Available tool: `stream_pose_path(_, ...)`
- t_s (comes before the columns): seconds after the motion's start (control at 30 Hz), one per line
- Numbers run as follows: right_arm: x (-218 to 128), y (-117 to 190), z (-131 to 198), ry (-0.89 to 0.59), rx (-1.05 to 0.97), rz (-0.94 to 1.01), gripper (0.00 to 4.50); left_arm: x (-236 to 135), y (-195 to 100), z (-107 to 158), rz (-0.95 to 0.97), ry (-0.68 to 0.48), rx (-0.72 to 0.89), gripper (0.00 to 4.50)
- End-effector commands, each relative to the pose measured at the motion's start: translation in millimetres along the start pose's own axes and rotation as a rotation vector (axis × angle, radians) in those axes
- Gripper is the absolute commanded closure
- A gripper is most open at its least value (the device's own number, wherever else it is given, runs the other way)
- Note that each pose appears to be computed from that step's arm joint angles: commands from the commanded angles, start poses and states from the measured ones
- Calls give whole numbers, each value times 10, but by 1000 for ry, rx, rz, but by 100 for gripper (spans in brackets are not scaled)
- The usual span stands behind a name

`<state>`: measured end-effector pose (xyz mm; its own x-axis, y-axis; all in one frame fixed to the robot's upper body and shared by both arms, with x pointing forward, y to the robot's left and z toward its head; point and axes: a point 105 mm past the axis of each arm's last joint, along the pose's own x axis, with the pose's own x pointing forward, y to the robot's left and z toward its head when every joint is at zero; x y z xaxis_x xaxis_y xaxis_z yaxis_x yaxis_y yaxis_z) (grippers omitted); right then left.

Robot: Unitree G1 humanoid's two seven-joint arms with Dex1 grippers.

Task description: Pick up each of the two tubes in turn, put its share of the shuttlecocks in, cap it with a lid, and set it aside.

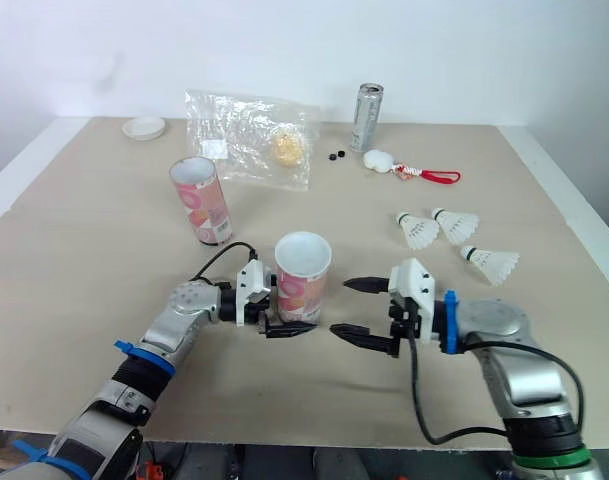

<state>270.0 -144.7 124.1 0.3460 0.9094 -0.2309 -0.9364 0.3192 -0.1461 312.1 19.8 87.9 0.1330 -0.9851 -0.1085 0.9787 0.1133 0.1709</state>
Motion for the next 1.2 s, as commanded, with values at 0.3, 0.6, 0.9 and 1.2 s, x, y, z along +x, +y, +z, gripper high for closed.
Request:
stream_pose_path(0.3,265,-73,-55,-38,-62,-2,2,-290,-22,7,29,21,23,0)
stream_pose_path(0.6,393,-52,-86,-50,-55,38,2,-503,-66,85,47,23,37,0)
stream_pose_path(0.9,530,-46,-84,-59,-73,70,2,-690,-140,224,60,-38,-33,0)
stream_pose_path(1.2,705,-27,-99,-82,-79,85,2,-736,-150,148,73,0,-29,0)
